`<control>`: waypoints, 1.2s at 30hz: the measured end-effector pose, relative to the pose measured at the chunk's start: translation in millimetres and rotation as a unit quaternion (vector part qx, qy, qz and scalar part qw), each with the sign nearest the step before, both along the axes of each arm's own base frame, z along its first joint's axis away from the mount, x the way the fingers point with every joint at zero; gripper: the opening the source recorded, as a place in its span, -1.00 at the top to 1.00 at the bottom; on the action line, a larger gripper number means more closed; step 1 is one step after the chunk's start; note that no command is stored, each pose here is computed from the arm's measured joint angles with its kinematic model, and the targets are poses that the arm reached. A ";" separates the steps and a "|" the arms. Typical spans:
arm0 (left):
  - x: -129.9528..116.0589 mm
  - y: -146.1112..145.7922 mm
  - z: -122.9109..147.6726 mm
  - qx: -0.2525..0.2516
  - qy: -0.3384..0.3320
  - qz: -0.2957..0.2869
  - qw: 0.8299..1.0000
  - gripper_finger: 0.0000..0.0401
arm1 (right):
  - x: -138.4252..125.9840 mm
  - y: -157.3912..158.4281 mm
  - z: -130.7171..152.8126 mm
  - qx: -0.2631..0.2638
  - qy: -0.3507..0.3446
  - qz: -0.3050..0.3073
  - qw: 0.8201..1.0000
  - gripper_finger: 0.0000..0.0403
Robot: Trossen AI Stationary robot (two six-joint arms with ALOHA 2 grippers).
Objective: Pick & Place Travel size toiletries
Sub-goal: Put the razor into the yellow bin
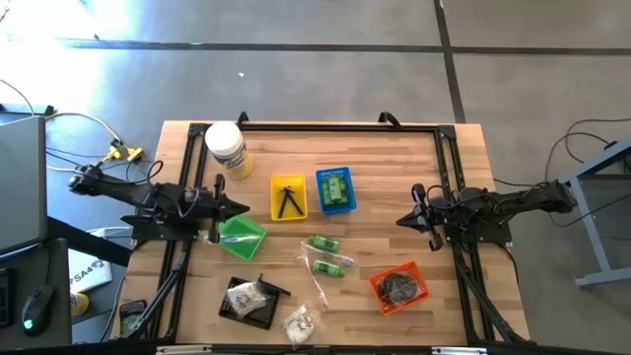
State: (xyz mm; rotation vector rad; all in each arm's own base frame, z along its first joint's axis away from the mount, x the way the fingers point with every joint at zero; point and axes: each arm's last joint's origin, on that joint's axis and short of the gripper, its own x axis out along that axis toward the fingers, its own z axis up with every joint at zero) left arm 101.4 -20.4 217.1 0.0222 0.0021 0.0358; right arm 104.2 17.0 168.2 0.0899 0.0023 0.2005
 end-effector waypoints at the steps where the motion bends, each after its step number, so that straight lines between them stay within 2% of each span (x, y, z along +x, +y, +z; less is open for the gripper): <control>1: 2.9 -0.9 6.1 0.004 0.007 0.000 1.000 1.00 | 0.0 0.1 0.0 0.002 0.000 0.001 1.000 0.98; 7: 31.7 -9.4 46.7 0.038 0.046 -0.001 0.998 1.00 | 0.0 0.1 -0.3 0.005 0.002 0.000 1.000 0.98; 13: 72.7 -21.5 66.8 0.046 0.113 -0.001 0.993 1.00 | 0.1 0.1 -0.8 0.005 0.004 0.001 1.000 0.98; 18: 105.8 -31.9 62.9 0.031 0.163 -0.007 0.986 1.00 | 0.1 0.1 -0.9 0.005 0.003 0.000 1.000 0.98; 22: 129.0 -42.9 55.0 0.019 0.212 -0.072 0.974 0.95 | 0.1 0.1 -0.8 0.009 0.004 0.001 1.000 0.98; 25: 148.4 -51.5 47.7 -0.008 0.278 -0.103 0.955 0.86 | 0.1 0.1 -0.8 0.009 0.004 0.000 1.000 0.98; 28: 169.9 -61.1 39.7 -0.025 0.356 -0.110 0.928 0.71 | 0.1 0.1 -0.9 0.010 0.004 0.001 1.000 0.98; 32: 197.1 -80.4 26.4 -0.014 0.462 -0.103 0.881 0.47 | 0.1 0.1 -0.9 0.011 0.004 0.001 1.000 0.98; 36: 223.1 -99.5 23.3 -0.020 0.532 -0.075 0.843 0.29 | 0.1 0.1 -0.9 0.012 0.004 0.001 1.000 0.98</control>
